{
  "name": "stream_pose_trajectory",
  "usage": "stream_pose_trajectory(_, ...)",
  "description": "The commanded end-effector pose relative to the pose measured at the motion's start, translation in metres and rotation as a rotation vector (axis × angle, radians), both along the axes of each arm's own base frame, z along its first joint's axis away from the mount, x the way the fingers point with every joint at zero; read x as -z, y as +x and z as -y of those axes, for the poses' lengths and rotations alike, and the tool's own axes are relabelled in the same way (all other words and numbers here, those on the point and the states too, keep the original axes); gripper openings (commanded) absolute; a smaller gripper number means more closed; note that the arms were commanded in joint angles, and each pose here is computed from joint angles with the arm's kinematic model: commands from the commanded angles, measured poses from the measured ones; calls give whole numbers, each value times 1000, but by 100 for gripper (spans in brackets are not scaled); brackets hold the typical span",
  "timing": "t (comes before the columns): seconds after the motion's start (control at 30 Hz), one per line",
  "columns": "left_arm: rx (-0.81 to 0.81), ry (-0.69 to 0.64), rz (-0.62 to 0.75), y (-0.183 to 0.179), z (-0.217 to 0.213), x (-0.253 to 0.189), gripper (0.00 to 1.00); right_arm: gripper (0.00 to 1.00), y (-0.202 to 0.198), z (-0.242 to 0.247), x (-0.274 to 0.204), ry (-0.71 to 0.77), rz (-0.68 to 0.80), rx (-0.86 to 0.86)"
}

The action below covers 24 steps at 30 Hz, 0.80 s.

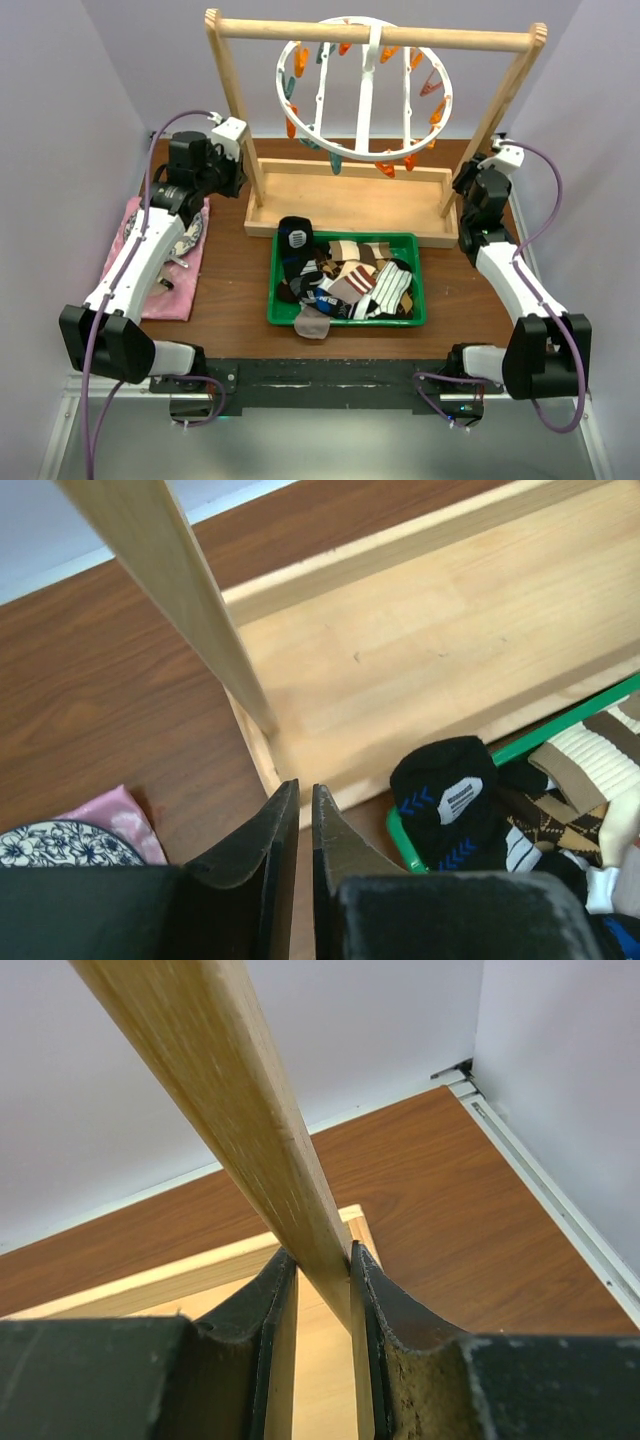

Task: Clip the socks to the hanger
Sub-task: Adjust the clothesline at the center of the board.

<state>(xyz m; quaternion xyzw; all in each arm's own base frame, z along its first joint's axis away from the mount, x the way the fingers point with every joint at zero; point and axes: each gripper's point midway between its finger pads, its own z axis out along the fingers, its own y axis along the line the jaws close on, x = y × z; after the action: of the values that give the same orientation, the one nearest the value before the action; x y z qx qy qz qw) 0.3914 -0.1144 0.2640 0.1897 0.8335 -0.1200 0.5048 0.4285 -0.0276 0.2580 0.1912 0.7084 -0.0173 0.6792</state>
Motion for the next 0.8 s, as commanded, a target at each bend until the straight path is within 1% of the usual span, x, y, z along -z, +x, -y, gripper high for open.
stream_pose_trajectory(0.0,16,-25,9,-13,2,-11,14,11,-21,-8,39,91,-87,14)
stream_pose_trajectory(0.1,21,-41,15,-17,4,-16,13,12,-19,-9,37,93,-87,11)
stream_pose_trajectory(0.17,20,-56,39,-17,5,-25,13,15,-15,-11,40,94,-106,5)
stream_pose_trajectory(0.2,15,-60,52,-17,4,-30,13,16,-10,-13,33,96,-96,0)
stream_pose_trajectory(0.23,14,-68,82,-17,5,-39,15,20,-8,-13,31,101,-95,1)
stream_pose_trajectory(0.27,12,-74,101,-16,4,-46,22,21,-6,-13,31,104,-99,1)
stream_pose_trajectory(0.3,10,-76,116,-14,4,-51,44,24,-2,-13,23,103,-86,-1)
stream_pose_trajectory(0.33,-9,-77,133,-10,2,-55,56,29,0,-14,20,102,-86,-3)
stream_pose_trajectory(0.37,-24,-77,149,-5,0,-60,66,40,2,-14,19,100,-89,-1)
stream_pose_trajectory(0.4,-34,-75,159,-2,-1,-62,76,45,4,-13,12,101,-79,1)
stream_pose_trajectory(0.43,-58,-72,182,7,-4,-65,79,48,5,-13,8,98,-72,3)
stream_pose_trajectory(0.47,-72,-75,203,13,-6,-71,85,52,7,-12,2,98,-61,9)
stream_pose_trajectory(0.57,-93,-88,269,32,-8,-84,89,56,7,-11,-7,90,-46,12)
stream_pose_trajectory(0.6,-91,-93,285,37,-8,-88,89,56,6,-10,-10,89,-39,11)
stream_pose_trajectory(0.63,-83,-131,297,44,-2,-94,89,56,6,-10,-12,83,-36,9)
stream_pose_trajectory(0.77,-77,-147,354,63,1,-104,88,56,5,-9,-26,64,-7,7)
